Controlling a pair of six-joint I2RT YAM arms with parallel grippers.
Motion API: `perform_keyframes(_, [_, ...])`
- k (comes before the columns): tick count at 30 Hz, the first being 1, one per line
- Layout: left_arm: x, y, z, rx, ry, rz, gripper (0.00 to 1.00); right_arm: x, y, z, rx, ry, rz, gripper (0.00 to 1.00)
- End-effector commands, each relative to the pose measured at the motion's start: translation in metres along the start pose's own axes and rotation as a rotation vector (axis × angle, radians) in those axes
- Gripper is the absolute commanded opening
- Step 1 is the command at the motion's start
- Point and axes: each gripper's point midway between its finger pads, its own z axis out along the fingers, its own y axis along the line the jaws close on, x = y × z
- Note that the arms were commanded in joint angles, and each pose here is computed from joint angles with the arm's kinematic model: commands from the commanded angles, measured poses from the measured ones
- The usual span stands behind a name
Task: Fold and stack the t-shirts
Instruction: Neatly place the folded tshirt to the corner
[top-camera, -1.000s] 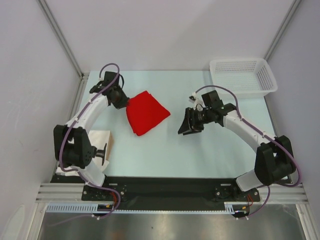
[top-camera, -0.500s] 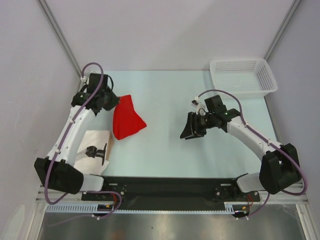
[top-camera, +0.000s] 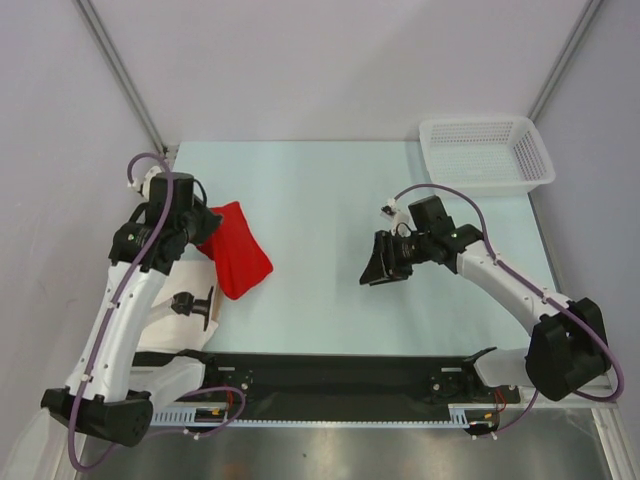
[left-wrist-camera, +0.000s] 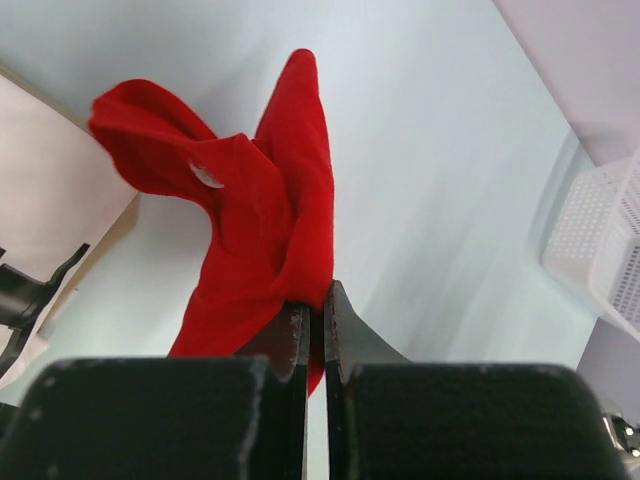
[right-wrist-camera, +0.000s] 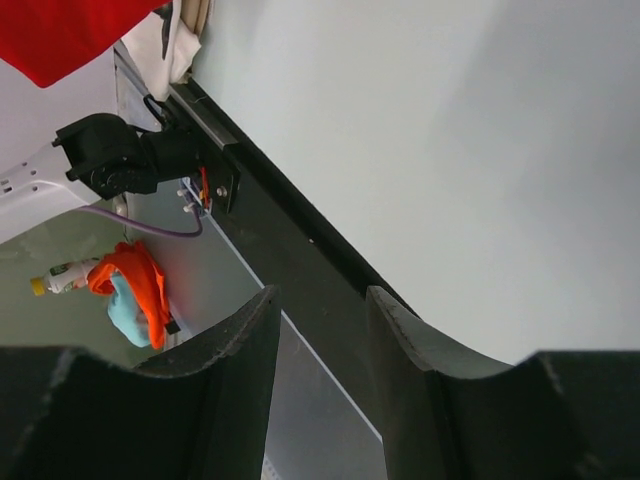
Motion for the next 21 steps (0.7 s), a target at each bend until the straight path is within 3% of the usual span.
perform_keyframes(1, [-0.019,-0.011,-0.016,0.034,-0.068,-0.04,0.0,0.0,0.013,-0.007,-0.03,-0.02,-0.038,0.45])
perform_keyframes(10, [-0.062,-0.014,-0.038,0.014,-0.174,-0.008,0.0,0.006,0.017,-0.013,-0.027,-0.022,-0.047,0.45])
perform_keyframes(21, [-0.08,0.031,-0.066,-0.078,-0.243,-0.001,0.0,0.007,0.017,-0.012,-0.033,-0.014,-0.047,0.45])
